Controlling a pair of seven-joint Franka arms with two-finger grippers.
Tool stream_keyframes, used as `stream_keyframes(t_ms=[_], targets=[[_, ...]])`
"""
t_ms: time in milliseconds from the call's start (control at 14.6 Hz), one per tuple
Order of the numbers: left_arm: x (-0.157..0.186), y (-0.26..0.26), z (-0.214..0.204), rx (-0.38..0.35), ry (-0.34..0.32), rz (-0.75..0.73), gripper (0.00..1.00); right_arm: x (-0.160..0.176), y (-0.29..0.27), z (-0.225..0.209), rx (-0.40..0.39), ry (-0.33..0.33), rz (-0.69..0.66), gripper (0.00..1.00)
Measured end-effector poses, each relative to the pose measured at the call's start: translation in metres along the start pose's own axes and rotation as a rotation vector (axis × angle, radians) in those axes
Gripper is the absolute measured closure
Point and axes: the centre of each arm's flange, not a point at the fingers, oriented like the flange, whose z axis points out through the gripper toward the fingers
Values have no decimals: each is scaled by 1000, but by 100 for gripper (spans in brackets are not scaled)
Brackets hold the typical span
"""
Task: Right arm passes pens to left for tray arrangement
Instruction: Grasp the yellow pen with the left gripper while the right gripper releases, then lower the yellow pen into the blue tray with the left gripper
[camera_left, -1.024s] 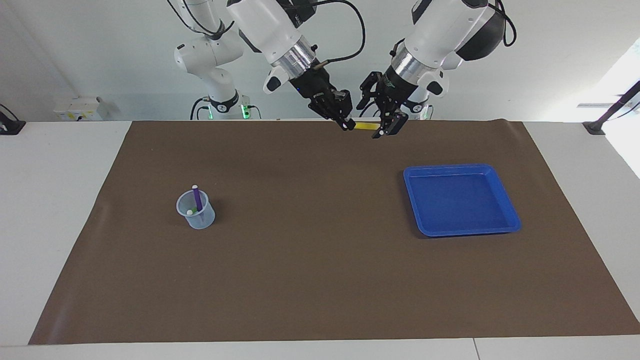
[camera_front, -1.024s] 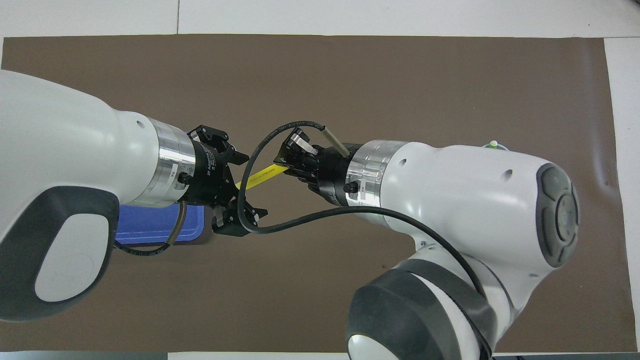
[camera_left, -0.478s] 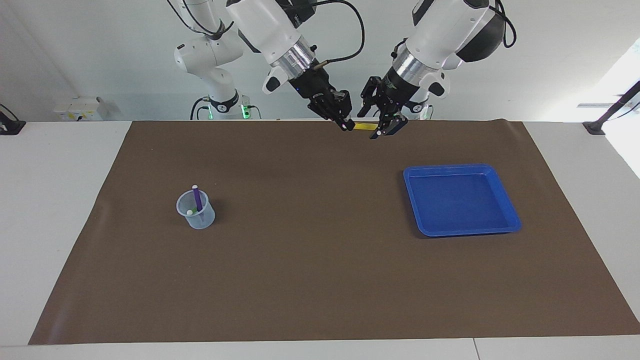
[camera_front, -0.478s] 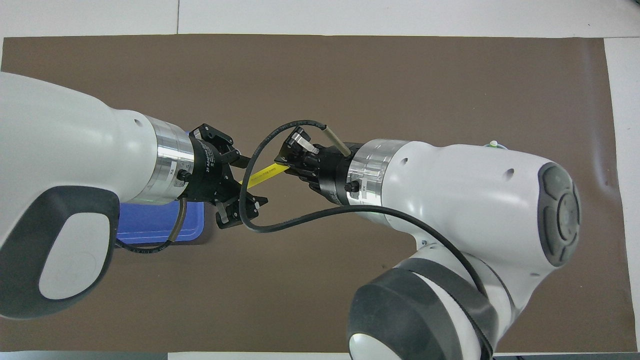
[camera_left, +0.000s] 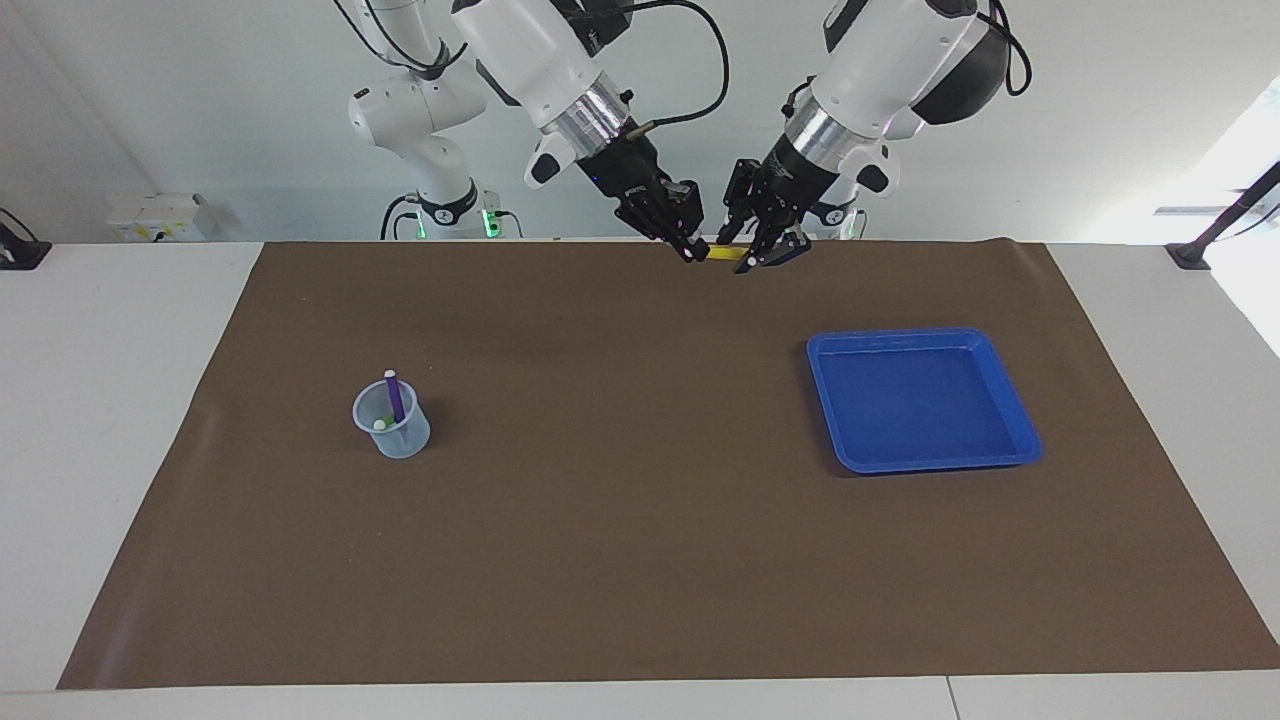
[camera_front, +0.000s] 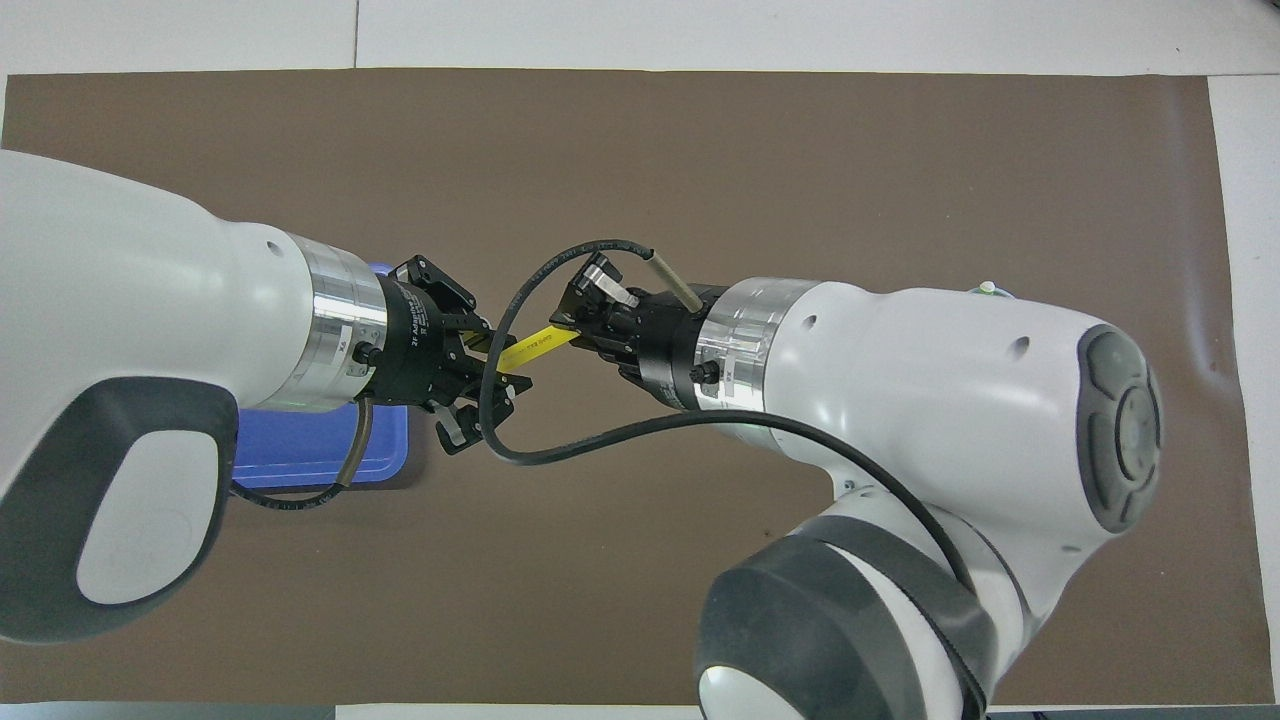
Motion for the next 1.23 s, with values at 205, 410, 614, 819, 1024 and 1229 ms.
stream_keyframes(t_ms=[205,410,614,819,1024,1229], targets=[[0,0,-1,-3,-5,2,83,1,0,0,1,2,-3,82],[0,-1,-1,-3,-5,3,83,1,0,0,1,2,-3,82],[0,0,-1,-4,-6,1,83,1,0,0,1,2,-3,76],[0,2,-3,-17,-17,-1,83,4,1,-2,2,6,1,44],[4,10,-7,-40,-27,75,83,6,1,-2,2,8,-10,15],[24,32,-13,-58,-23,225,83,18,6,-5,-16,13,-146,0]])
